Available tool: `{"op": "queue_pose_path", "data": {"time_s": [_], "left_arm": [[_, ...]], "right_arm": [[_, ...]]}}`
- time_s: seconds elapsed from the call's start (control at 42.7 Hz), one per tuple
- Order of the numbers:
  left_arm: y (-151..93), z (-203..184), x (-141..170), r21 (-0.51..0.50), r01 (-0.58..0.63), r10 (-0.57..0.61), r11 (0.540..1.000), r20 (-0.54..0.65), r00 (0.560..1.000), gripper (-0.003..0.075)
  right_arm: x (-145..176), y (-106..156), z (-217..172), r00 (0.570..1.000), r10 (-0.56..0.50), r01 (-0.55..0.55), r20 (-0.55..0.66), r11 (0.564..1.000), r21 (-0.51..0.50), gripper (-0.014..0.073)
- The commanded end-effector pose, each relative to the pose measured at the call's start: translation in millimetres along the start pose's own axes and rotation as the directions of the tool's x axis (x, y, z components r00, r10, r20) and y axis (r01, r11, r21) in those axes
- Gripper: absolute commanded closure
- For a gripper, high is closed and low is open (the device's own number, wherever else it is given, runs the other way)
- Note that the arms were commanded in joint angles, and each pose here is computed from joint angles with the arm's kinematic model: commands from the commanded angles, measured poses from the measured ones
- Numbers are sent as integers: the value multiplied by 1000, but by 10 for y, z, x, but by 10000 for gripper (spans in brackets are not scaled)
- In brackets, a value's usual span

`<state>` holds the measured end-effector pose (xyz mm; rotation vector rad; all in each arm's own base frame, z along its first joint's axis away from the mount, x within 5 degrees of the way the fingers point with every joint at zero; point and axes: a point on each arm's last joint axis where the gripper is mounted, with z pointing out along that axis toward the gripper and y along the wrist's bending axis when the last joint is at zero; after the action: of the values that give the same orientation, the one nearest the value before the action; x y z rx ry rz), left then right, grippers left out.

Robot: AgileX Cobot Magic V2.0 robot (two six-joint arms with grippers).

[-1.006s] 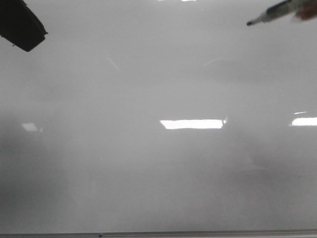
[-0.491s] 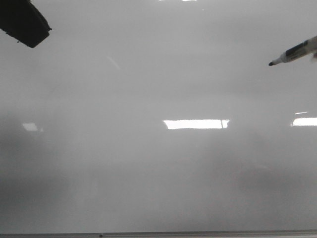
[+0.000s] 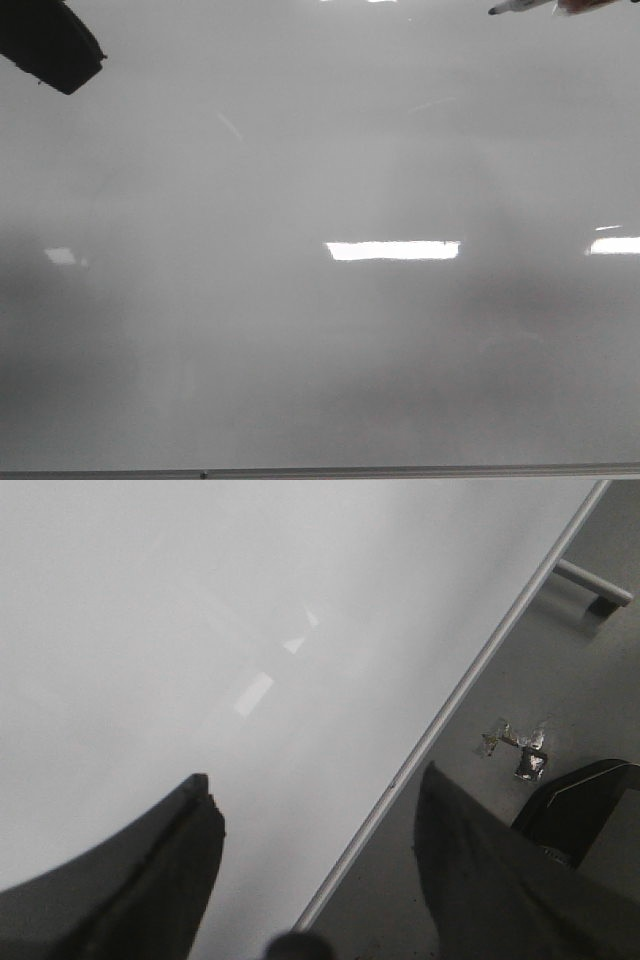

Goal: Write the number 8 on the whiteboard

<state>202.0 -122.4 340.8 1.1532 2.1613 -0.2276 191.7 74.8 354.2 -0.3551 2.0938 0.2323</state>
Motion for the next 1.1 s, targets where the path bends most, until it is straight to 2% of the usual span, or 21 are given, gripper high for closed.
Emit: {"op": "queue_pose_path", "data": {"time_s": [0.0,0.538,0.725,0.866,0.983,1.076], "left_arm": [[31,-124,-109,-39,21,-17,999,98,995,300],[42,-124,-124,-50,22,-16,999,114,993,300],[45,-125,-129,-53,23,-16,998,120,993,300],[46,-125,-130,-54,23,-16,998,121,992,300],[47,-125,-132,-56,23,-16,998,123,992,300],[50,-126,-135,-58,23,-16,998,126,992,300]], "right_arm": [[-193,15,-2,991,3,-1,134,1000,-13,655],[-373,29,585,989,3,0,146,1000,-15,655],[-399,66,860,996,-9,11,84,1000,-22,655],[-312,182,917,996,-93,92,-16,994,-53,655],[-222,46,868,991,-72,70,-110,997,-17,655],[-161,-17,788,991,-59,59,-124,998,1,655]]}}
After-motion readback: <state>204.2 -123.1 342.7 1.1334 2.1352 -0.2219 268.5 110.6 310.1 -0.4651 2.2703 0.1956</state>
